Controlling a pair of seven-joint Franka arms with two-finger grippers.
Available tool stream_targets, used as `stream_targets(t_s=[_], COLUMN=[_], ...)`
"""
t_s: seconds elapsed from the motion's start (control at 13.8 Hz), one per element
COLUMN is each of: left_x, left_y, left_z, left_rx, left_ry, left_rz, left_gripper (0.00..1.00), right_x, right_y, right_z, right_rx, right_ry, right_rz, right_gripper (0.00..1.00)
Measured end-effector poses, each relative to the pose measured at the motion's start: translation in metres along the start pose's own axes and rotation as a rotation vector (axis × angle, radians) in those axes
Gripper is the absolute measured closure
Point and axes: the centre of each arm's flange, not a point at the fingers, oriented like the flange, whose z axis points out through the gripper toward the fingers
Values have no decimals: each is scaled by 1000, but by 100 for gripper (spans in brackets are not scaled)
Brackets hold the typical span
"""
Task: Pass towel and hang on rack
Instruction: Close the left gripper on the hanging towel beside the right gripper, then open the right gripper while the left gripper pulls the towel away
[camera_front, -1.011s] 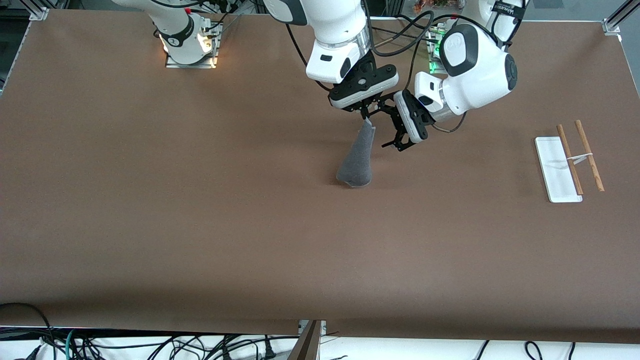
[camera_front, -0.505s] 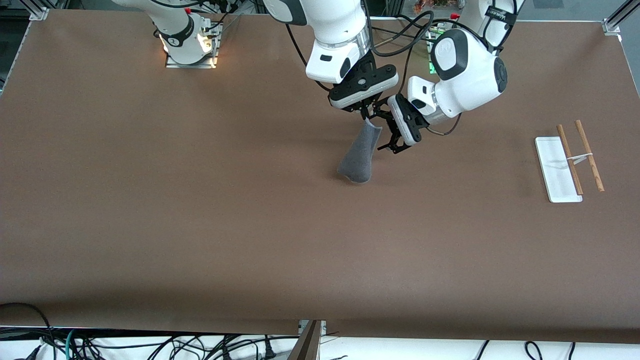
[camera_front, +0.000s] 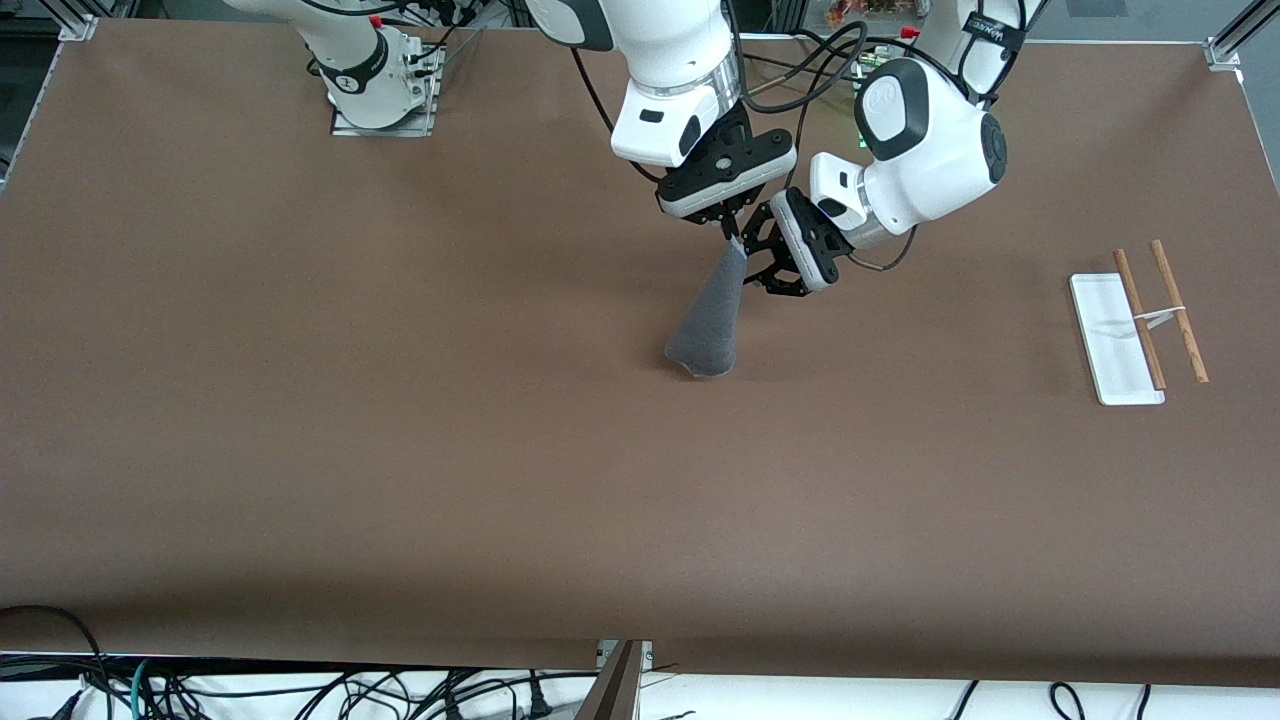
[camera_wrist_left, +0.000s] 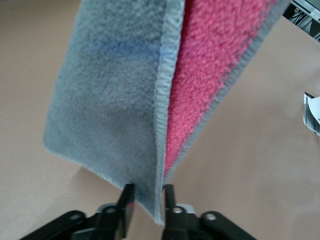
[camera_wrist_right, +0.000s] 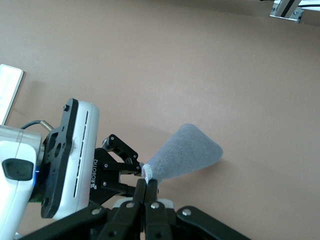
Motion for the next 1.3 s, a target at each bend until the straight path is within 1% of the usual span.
stream_targets(t_s=[0.07,0.14,0.22,0.87,1.01,1.16,1.3], left_x=[0,0,1,0,1,2,-1], left_y=[-1,-1,-2,-12,-24,-40,-63], left_z=[-1,-1,-2,-10,-22,-38,-63], left_rx=[1,3,3,18,29,13,-2], left_ry=[1,3,4,16,33,45,15], left_rz=[1,5,8,3,-14,-18,10], left_gripper=[88,96,98,98,98,98,98], right_x=[0,0,0,1,1,2,3], right_y=[0,0,0,1,2,3,4], right_z=[0,0,0,0,0,-1,-1], right_rx=[0,0,0,-1,-2,-3,-4], right_ry=[0,0,1,1,2,5,6], right_rz=[0,0,0,1,3,5,6], right_gripper=[98,98,98,98,96,78,58])
